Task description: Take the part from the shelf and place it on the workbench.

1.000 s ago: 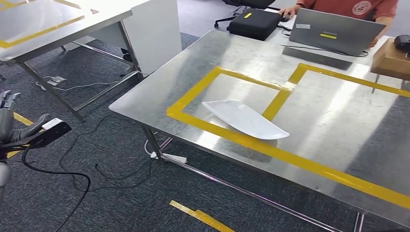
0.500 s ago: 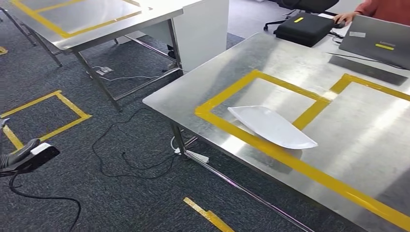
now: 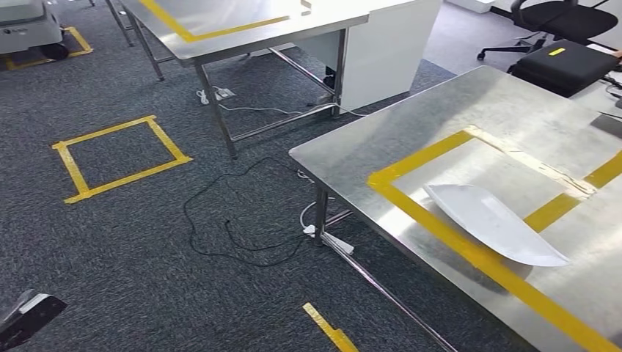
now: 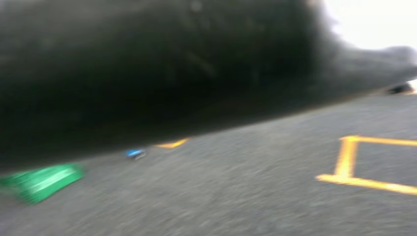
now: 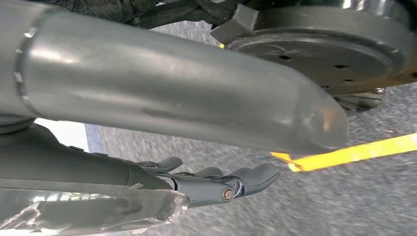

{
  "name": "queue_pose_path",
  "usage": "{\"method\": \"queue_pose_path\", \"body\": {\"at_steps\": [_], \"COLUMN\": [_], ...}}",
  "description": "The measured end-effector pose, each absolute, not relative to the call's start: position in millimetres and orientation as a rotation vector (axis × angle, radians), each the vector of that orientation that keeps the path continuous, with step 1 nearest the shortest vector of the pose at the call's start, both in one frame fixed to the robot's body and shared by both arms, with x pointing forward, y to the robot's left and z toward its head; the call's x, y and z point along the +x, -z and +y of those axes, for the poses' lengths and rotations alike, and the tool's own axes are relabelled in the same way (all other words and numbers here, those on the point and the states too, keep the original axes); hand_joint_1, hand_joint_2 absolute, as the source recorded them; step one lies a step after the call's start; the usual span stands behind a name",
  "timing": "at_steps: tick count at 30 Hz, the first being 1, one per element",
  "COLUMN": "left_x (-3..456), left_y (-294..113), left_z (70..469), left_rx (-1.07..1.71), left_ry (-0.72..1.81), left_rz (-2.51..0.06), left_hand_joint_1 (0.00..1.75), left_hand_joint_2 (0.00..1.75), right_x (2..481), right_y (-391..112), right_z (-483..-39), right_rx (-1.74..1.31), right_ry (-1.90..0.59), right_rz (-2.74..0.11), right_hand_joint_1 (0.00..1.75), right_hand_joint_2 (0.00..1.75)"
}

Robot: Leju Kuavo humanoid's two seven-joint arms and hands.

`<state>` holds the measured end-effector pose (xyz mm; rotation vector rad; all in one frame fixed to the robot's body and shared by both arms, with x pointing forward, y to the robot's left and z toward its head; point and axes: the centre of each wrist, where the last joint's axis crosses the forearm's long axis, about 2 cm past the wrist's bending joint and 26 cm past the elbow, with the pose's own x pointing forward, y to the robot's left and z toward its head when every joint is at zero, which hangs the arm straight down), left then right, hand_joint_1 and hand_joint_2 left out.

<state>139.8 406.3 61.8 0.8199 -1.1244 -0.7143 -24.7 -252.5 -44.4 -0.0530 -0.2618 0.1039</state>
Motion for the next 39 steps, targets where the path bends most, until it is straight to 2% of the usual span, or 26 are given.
{"method": "queue_pose_path", "body": {"at_steps": [12,19,24,28,39], "left_x": [123,70,16,2,-9], "left_y": [-52,-6,28,41,48], "left_z": [407,398,376,350,313], "left_rx": [0.794,0.535,0.401,0.337,0.227], "left_ry": [0.63,0.515,0.196,-0.039,-0.121], "left_rz": [-1.041,-0.78,-0.572,-0.482,-0.416], "left_hand_joint_1": [0.0,0.0,0.0,0.0,0.0], "left_hand_joint_2": [0.0,0.0,0.0,0.0,0.0], "right_x": [-22,-26,-26,-30,-29], "right_y": [41,37,32,30,28], "right_z": [-252,-253,-254,-254,-255], "right_rx": [-0.057,-0.051,-0.055,-0.056,-0.065], "right_ry": [-0.114,-0.109,-0.12,-0.122,-0.117], "right_rz": [-0.276,-0.265,-0.286,-0.288,-0.312], "right_hand_joint_1": [0.0,0.0,0.0,0.0,0.0], "right_hand_joint_2": [0.0,0.0,0.0,0.0,0.0]}}
